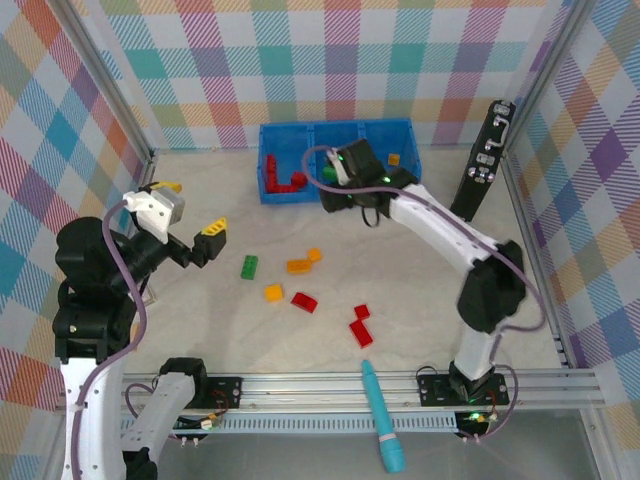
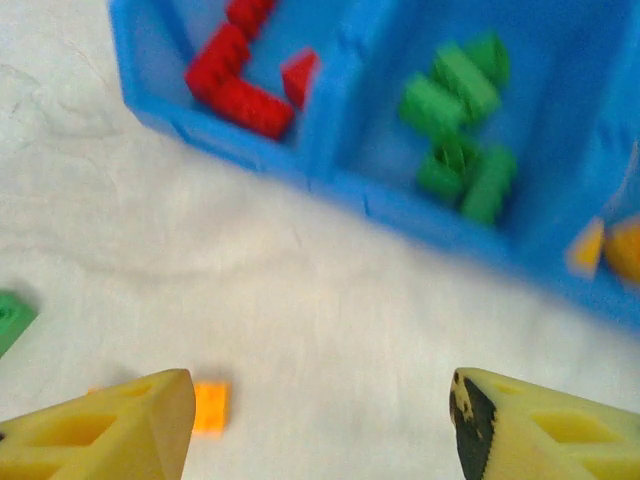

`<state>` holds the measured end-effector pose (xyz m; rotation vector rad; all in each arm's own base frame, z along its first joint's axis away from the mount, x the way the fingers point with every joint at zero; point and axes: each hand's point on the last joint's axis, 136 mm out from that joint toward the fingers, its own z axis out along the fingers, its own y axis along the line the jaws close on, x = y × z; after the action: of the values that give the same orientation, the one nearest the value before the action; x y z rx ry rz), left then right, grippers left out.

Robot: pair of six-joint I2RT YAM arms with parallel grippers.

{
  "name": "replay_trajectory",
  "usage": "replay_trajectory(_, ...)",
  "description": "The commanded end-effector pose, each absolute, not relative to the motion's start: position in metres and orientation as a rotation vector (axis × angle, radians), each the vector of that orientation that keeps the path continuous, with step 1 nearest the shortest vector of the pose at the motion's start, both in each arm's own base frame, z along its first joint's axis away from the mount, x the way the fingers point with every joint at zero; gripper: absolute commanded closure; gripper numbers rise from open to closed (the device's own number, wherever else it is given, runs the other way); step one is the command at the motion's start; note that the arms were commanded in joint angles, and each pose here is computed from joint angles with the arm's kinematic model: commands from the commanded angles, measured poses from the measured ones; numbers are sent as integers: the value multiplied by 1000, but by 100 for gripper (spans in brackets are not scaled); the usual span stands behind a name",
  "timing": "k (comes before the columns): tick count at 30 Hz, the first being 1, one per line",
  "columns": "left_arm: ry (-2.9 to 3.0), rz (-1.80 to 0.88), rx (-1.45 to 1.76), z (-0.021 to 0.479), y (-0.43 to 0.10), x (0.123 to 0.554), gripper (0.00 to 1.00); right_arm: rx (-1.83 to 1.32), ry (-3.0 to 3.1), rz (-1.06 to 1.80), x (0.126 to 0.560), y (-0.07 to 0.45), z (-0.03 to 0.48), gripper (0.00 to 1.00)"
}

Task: Sort the legos into containers by color
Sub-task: Pick up the lego from the bottom-center of the table.

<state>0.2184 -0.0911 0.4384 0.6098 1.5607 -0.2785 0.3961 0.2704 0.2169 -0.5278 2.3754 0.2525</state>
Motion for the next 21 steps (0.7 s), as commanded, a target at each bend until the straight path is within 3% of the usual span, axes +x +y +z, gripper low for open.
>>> replay_trajectory(1,1521,-258,579,447,-86,219,0,-256,2709,266,329,234,152,31)
replay_trajectory(5,1511,-268,572,451,-87,218,0,-92,2879,392,271,225,124,30)
replay_trajectory(8,1507,-244,527,456,-81,219,0,-50,2964,440,240,229,111,24)
replay_trajectory(21,1475,-212,486,462,-75,215,0,-197,3132,237,190,226,60,21)
